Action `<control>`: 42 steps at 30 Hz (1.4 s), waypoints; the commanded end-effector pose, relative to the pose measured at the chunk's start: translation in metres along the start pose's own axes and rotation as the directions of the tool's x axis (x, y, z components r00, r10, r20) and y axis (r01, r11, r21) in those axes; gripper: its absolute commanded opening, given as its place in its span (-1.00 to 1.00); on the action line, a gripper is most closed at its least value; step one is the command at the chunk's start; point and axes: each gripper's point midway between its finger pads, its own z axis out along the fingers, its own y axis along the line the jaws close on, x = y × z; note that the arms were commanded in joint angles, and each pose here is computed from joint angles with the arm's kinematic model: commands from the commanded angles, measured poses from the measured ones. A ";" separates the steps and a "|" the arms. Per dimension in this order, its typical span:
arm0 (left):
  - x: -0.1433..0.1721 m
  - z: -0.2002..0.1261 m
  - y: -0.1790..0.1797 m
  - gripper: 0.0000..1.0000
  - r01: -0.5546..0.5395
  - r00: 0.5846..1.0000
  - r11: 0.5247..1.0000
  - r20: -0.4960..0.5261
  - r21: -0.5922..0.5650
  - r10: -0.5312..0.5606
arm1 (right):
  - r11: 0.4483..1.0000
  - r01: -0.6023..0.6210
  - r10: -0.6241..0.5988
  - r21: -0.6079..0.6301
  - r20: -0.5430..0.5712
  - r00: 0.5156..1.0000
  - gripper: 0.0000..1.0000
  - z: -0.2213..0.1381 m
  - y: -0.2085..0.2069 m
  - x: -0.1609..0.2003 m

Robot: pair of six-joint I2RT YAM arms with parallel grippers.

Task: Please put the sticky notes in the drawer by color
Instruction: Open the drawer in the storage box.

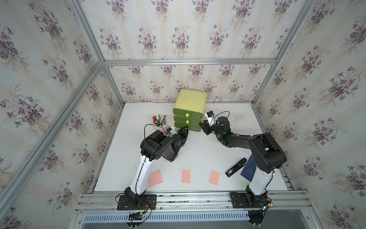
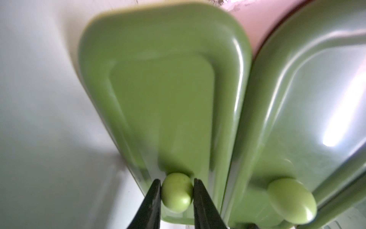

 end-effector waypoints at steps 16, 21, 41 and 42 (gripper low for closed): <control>0.014 -0.020 0.040 -0.74 0.003 0.998 0.992 -0.055 -0.129 -0.011 | 0.999 -0.012 0.012 0.039 0.010 1.000 -0.13 0.004 -0.005 -0.005; 0.020 -0.034 0.035 -0.73 0.001 0.997 0.992 -0.075 -0.126 -0.011 | 0.999 -0.021 0.020 0.045 0.009 1.000 -0.14 0.005 -0.006 -0.006; 0.049 -0.113 0.039 -0.61 0.008 0.988 0.970 -0.147 -0.242 -0.045 | 0.997 -0.080 0.080 0.022 0.012 0.997 -0.11 0.001 0.000 -0.015; 0.052 -0.113 0.038 -0.60 0.008 0.986 0.972 -0.159 -0.237 -0.047 | 0.997 -0.078 0.078 0.020 0.012 0.997 -0.11 0.000 0.000 -0.015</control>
